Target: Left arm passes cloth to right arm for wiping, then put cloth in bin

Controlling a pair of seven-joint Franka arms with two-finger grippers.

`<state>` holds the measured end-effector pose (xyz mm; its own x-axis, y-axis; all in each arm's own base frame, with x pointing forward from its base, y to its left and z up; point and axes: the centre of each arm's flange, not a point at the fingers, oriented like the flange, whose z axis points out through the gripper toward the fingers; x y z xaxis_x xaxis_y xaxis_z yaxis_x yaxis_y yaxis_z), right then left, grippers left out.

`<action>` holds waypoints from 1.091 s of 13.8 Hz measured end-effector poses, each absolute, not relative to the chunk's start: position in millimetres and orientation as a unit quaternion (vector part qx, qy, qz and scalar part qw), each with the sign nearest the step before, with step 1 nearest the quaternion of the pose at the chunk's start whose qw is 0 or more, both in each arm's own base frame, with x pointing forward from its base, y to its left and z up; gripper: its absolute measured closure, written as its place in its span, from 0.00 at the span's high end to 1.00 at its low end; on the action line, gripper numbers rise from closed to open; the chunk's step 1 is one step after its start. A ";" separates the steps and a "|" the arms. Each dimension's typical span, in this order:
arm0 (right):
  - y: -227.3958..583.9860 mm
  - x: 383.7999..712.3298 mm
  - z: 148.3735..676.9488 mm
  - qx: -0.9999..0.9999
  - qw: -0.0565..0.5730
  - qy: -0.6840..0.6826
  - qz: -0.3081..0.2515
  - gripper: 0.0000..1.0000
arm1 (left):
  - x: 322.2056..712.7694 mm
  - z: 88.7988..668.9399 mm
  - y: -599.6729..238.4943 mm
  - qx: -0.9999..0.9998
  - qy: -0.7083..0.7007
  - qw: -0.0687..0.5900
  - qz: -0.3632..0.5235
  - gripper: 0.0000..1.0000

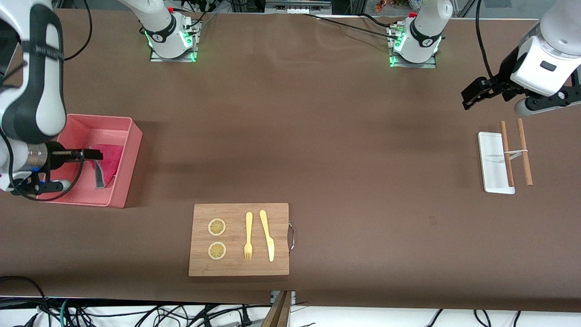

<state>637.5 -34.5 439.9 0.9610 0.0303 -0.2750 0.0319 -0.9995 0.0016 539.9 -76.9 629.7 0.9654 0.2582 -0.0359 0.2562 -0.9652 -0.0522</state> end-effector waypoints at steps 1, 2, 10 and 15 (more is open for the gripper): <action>-12.0 629.9 461.6 0.991 0.009 -0.003 -0.137 1.00 | 541.2 629.4 -70.0 -0.990 -0.136 0.023 0.021 1.00; 9.8 621.4 482.0 0.991 0.011 -0.018 -0.134 1.00 | 542.0 629.0 -66.1 -0.990 -0.139 0.023 0.021 1.00; 59.7 559.4 589.5 0.994 0.003 -0.001 -0.107 1.00 | 542.4 628.5 -70.9 -0.990 -0.135 0.023 0.020 1.00; 9.2 549.9 628.5 0.997 -0.006 -0.044 -0.056 1.00 | 542.8 628.4 -70.5 -0.990 -0.135 0.023 0.019 1.00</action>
